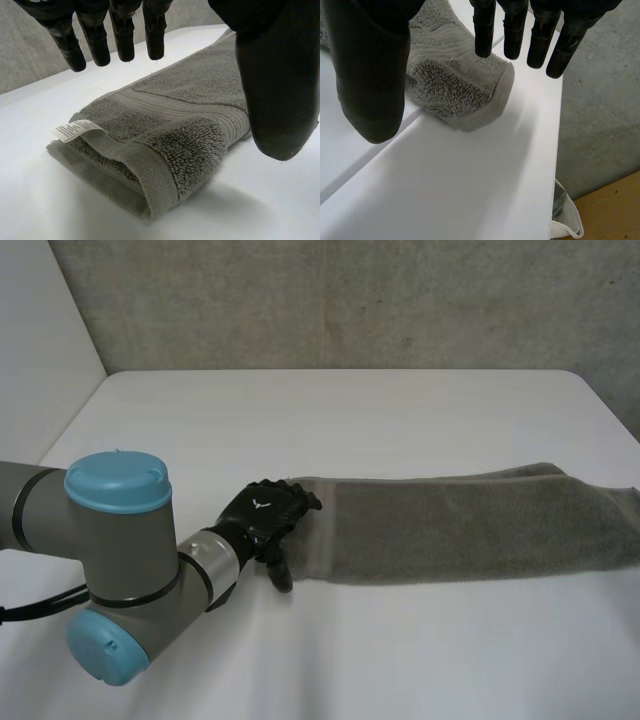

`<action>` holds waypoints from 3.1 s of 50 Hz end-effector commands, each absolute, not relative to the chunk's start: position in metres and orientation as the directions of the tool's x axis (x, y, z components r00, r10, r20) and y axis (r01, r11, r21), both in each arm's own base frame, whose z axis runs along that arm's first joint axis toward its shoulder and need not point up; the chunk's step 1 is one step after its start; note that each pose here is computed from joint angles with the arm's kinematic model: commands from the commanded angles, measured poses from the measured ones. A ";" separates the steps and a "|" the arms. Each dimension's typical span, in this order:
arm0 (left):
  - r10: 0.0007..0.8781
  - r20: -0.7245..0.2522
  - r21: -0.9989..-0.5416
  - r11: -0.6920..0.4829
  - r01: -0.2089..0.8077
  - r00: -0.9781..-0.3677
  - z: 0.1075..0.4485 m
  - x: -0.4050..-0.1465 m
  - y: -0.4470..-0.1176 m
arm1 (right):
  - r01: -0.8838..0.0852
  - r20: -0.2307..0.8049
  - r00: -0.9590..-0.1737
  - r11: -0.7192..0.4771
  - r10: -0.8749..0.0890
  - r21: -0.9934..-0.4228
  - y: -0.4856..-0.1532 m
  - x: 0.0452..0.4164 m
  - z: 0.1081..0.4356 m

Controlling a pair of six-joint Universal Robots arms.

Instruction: Fold the towel.

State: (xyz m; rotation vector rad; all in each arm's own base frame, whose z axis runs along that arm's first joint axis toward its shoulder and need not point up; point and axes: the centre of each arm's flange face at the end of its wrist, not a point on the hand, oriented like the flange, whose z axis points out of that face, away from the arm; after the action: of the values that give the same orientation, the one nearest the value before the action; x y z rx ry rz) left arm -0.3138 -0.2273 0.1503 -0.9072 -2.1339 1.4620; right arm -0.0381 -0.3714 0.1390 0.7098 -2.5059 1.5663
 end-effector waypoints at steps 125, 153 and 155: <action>0.725 0.107 -0.980 0.193 0.050 -0.680 0.204 -0.347 -0.219 | -0.430 0.225 -0.568 0.052 -0.791 -0.901 -0.248 0.268 0.203; 0.672 0.064 -0.977 0.195 0.092 -0.738 0.144 -0.374 -0.225 | -0.554 0.332 -0.579 0.061 -0.745 -0.830 -0.276 0.233 0.130; 0.635 0.035 -0.978 0.180 0.103 -0.772 0.145 -0.366 -0.236 | -0.558 0.333 -0.576 0.061 -0.747 -0.828 -0.276 0.233 0.130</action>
State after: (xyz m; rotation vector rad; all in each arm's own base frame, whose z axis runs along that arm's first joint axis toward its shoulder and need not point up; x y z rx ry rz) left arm -0.3761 -0.2226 0.1437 -0.7229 -1.9779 1.5611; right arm 0.2332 -0.2768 0.1350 1.4829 -2.4139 1.7492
